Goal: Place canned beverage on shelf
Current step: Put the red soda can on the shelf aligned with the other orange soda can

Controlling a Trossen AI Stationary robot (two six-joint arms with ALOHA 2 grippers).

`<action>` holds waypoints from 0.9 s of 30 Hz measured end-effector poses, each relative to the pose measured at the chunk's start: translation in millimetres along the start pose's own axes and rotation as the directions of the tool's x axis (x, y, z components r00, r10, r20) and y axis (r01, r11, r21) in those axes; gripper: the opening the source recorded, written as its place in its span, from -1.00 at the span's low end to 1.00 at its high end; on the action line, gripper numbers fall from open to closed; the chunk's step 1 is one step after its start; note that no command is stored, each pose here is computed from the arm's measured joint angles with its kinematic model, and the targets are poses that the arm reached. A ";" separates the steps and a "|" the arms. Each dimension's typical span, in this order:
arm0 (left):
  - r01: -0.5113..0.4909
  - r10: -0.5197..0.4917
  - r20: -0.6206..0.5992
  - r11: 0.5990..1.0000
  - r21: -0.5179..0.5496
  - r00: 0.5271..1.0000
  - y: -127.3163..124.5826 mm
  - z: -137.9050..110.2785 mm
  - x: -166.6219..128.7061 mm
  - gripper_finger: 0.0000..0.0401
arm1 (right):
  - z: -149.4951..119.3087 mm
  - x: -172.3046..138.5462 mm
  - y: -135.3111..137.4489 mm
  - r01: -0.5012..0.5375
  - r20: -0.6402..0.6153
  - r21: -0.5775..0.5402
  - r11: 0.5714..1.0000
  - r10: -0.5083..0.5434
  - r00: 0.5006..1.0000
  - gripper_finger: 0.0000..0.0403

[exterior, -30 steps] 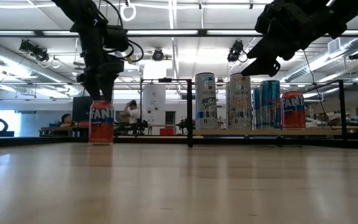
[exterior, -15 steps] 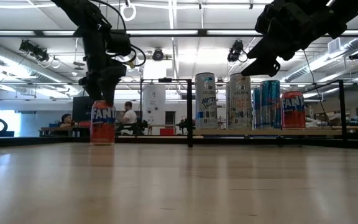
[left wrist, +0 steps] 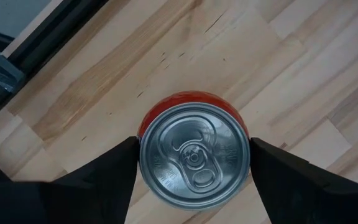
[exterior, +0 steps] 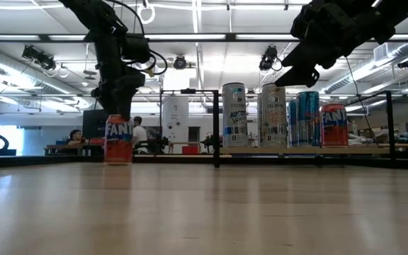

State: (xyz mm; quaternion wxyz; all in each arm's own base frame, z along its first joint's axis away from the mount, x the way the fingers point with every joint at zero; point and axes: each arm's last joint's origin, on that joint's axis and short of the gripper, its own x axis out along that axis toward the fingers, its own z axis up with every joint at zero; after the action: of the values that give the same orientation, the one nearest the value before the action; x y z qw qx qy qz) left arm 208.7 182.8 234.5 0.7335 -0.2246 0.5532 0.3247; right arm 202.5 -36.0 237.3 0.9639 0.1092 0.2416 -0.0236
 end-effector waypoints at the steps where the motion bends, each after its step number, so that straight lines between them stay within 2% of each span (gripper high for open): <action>1: 0.001 -0.001 -0.001 1.000 0.003 1.000 0.0 -0.1 0.0 0.41 | 0.0 0.0 0.0 0.000 0.000 0.000 1.000 0.000 1.000 0.70; 9: 0.023 -0.023 -0.005 0.999 0.033 1.000 -0.5 -2.0 -2.5 0.40 | 0.2 -0.1 -1.6 0.054 0.007 0.001 0.999 -0.054 0.999 0.70; 18: 0.076 -0.075 -0.031 0.996 0.050 0.997 -4.3 -3.8 -16.7 0.39 | 0.9 -0.1 -1.7 0.059 0.015 0.010 0.998 -0.060 0.998 0.70; 27: 0.104 -0.102 -0.029 0.988 0.112 0.994 -24.0 -6.1 -19.0 0.39 | 1.0 -0.1 -1.7 0.060 0.016 0.011 0.998 -0.060 0.998 0.70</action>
State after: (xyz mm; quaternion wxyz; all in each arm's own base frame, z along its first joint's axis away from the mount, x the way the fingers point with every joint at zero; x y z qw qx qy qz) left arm 218.7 157.8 250.3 0.7545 -0.2148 0.5667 0.2519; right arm 202.7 -37.9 237.9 0.9642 0.1066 0.2367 -0.0544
